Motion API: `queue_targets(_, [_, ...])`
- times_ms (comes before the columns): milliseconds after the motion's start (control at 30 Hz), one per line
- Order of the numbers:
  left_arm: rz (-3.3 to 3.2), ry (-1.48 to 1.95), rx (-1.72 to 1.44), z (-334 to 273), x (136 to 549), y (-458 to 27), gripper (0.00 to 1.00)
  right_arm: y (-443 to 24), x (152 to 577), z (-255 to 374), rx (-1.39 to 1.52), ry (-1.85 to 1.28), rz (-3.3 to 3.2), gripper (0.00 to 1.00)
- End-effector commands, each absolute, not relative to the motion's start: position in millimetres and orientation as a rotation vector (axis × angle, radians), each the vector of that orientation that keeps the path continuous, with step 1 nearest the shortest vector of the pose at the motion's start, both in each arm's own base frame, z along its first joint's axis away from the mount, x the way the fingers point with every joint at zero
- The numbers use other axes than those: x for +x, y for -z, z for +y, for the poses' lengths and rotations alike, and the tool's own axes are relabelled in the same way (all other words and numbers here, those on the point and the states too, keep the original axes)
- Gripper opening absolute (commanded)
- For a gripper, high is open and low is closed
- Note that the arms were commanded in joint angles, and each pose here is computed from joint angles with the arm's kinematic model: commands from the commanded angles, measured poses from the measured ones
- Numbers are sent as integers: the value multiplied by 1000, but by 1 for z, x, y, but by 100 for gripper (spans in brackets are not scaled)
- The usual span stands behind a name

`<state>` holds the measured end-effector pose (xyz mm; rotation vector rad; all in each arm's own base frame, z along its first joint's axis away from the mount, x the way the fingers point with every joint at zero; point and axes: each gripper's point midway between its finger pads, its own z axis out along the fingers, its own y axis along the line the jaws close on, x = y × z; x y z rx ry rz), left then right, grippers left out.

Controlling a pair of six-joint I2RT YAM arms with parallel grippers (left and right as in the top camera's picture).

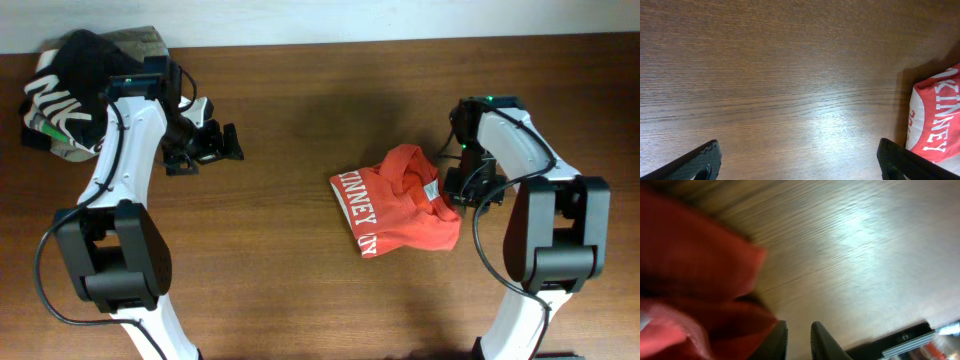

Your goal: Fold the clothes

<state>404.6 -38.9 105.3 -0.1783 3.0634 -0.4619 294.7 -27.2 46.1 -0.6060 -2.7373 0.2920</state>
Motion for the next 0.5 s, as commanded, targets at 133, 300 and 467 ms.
queue_targets(133, [3068, 453, -185, -39, 405, -101, 99, -119, 322, -43, -745, -172, -2957, 22])
queue_targets(300, [3061, 453, -180, -40, 407, -101, 99, -135, 358, 56, -128, 643, -3109, 52])
queue_targets(467, [3064, 453, -164, -44, 407, -101, 99, -76, 349, 121, 113, 636, -3000, 11])
